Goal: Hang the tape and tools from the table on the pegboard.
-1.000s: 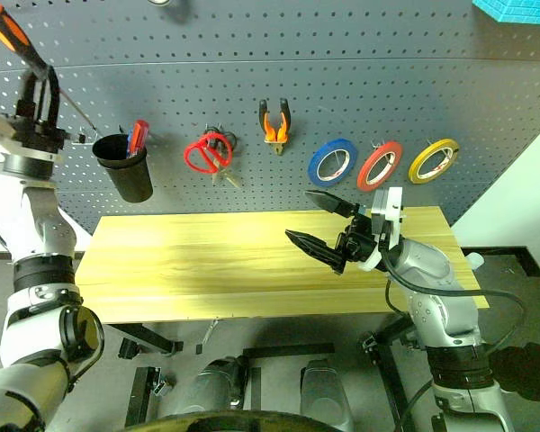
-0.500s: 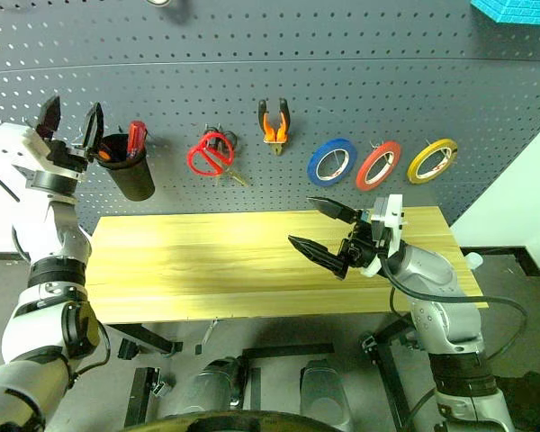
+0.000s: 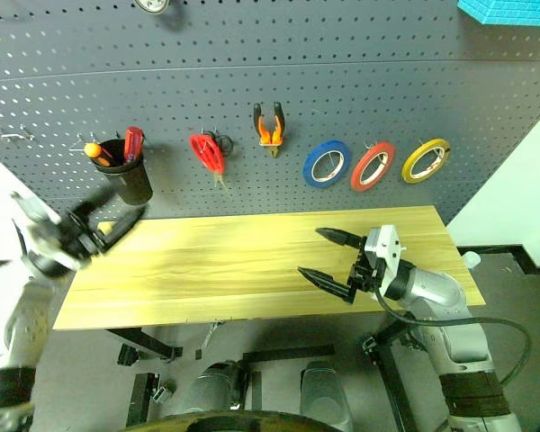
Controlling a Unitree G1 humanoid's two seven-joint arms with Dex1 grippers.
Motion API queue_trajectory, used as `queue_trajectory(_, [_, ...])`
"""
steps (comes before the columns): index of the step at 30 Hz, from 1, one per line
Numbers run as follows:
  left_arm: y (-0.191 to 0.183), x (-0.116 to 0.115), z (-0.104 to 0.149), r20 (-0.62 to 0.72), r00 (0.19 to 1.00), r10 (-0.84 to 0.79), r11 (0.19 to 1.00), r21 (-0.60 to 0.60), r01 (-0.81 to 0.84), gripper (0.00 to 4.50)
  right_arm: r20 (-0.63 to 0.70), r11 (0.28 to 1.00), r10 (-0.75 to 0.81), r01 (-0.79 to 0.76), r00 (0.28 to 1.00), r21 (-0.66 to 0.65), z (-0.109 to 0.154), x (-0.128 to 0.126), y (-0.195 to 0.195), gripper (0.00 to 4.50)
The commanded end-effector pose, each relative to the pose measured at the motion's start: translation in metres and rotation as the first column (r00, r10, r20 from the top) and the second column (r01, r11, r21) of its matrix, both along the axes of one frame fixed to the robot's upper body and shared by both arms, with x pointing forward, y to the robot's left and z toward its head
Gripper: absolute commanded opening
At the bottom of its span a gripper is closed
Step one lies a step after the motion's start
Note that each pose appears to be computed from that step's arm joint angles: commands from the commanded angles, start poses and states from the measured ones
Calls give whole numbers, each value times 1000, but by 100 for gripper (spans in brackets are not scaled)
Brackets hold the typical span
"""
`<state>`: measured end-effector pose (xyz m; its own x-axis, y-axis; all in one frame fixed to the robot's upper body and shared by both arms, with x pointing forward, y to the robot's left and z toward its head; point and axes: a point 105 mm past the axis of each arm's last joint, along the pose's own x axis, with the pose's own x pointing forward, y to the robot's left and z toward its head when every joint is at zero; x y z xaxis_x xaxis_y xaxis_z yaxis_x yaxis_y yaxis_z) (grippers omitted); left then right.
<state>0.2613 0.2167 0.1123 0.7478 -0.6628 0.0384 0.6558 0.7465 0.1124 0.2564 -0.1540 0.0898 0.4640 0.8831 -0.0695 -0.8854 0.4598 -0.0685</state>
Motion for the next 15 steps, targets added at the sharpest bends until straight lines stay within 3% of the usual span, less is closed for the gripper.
queue_trajectory(1, [3,-2,-36,-47,997,61,991,122,-55,355,39,997,-17,20,999,-80,-10,3,-11,450])
queue_trajectory(4, [12,-7,-76,-114,981,156,982,128,-142,355,35,983,-61,66,998,-170,-33,5,-30,450])
queue_trajectory(10, [11,-39,-138,-196,954,228,965,174,-195,355,-10,919,-270,254,963,-302,-83,4,-92,450])
queue_trajectory(15, [9,-48,-148,-193,952,236,964,174,-203,355,-24,874,-356,323,934,-364,-103,-6,-121,450])
